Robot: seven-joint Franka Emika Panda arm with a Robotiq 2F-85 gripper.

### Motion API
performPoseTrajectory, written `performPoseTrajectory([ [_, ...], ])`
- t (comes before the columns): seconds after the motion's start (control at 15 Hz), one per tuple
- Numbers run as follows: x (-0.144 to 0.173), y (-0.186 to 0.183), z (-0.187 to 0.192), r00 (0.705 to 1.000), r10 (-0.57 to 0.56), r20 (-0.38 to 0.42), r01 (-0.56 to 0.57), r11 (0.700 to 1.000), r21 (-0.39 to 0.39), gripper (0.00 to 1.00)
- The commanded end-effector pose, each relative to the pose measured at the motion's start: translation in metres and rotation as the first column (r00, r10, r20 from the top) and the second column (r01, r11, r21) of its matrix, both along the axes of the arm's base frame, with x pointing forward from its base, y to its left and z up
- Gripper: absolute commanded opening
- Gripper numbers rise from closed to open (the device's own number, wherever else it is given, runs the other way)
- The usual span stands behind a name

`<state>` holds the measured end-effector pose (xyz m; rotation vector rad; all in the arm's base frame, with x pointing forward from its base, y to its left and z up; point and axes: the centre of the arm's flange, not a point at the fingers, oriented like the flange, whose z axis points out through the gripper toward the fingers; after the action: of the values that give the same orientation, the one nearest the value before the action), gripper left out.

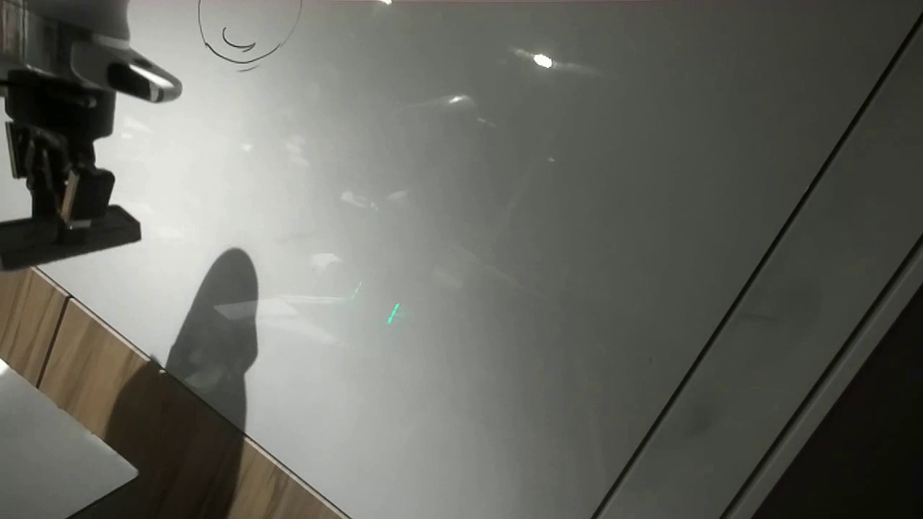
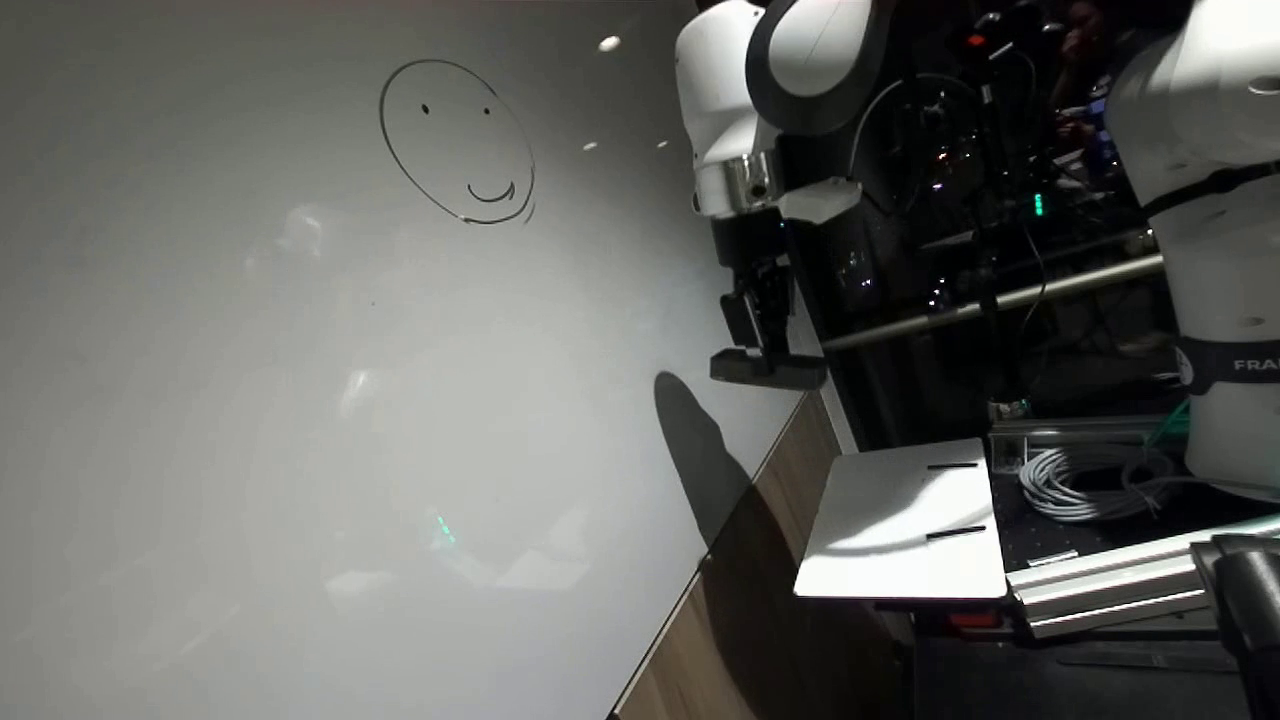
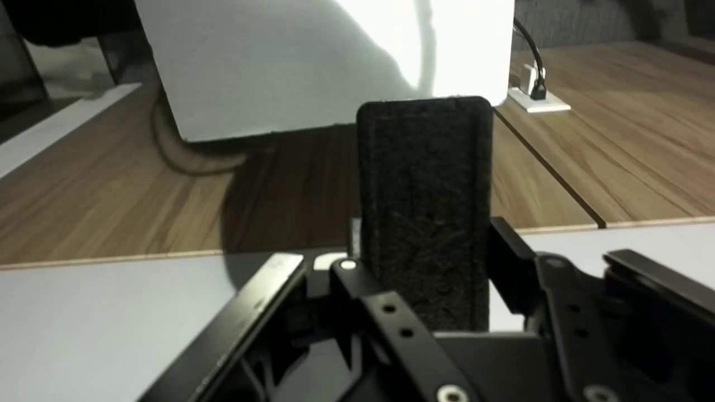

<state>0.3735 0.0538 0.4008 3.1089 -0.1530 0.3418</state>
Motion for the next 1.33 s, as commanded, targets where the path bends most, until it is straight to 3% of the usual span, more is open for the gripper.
performPoseTrajectory([
  [0.0, -0.021, 0.019, 0.071, 0.990, 0.013, 0.138, -0.017, 1.000, 0.027, 0.28],
  [0.27, -0.008, 0.050, 0.130, 0.958, 0.010, 0.288, -0.024, 0.999, 0.045, 0.28],
  [0.47, 0.004, 0.074, 0.159, 0.937, 0.002, 0.351, -0.025, 0.998, 0.062, 0.28],
  [0.87, 0.024, 0.116, 0.201, 0.911, -0.001, 0.412, -0.035, 0.996, 0.080, 0.28],
  [1.27, 0.062, 0.121, 0.196, 0.896, 0.011, 0.444, -0.023, 0.999, 0.022, 0.28],
])
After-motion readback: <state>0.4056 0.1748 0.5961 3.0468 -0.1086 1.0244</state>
